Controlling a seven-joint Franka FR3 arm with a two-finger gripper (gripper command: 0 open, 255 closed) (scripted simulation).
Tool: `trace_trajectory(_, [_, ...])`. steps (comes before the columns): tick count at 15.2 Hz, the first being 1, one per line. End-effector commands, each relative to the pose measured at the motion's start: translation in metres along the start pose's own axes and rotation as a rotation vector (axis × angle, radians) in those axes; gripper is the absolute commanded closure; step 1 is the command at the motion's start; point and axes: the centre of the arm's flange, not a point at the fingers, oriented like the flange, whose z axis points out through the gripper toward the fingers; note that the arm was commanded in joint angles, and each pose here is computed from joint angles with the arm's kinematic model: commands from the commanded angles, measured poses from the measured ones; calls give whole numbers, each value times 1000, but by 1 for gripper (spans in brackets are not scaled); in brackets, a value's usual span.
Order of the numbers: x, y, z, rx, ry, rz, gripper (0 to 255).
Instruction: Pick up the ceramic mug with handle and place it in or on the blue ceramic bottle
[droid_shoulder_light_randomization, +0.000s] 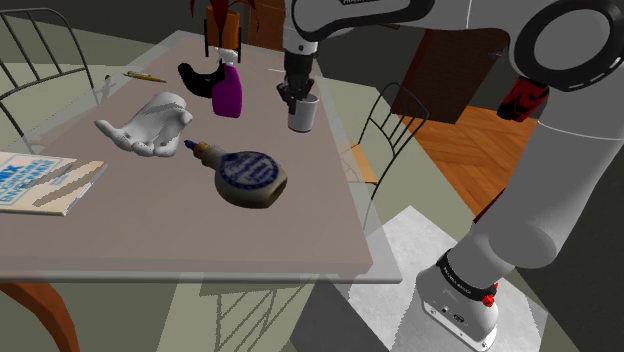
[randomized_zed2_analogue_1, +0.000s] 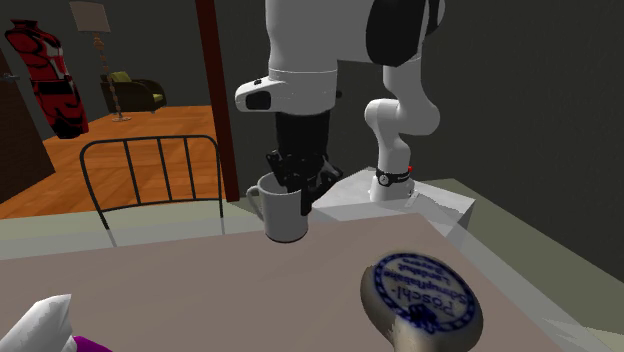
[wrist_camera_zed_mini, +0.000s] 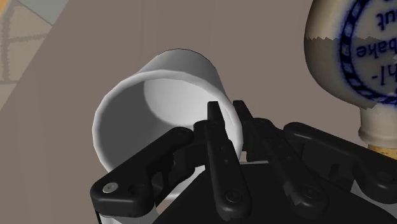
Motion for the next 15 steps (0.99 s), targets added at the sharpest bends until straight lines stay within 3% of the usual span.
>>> trace_trajectory(1, [0,1,-10,0,0,0,255])
trace_trajectory(15, [-4,7,-84,0,0,0,255])
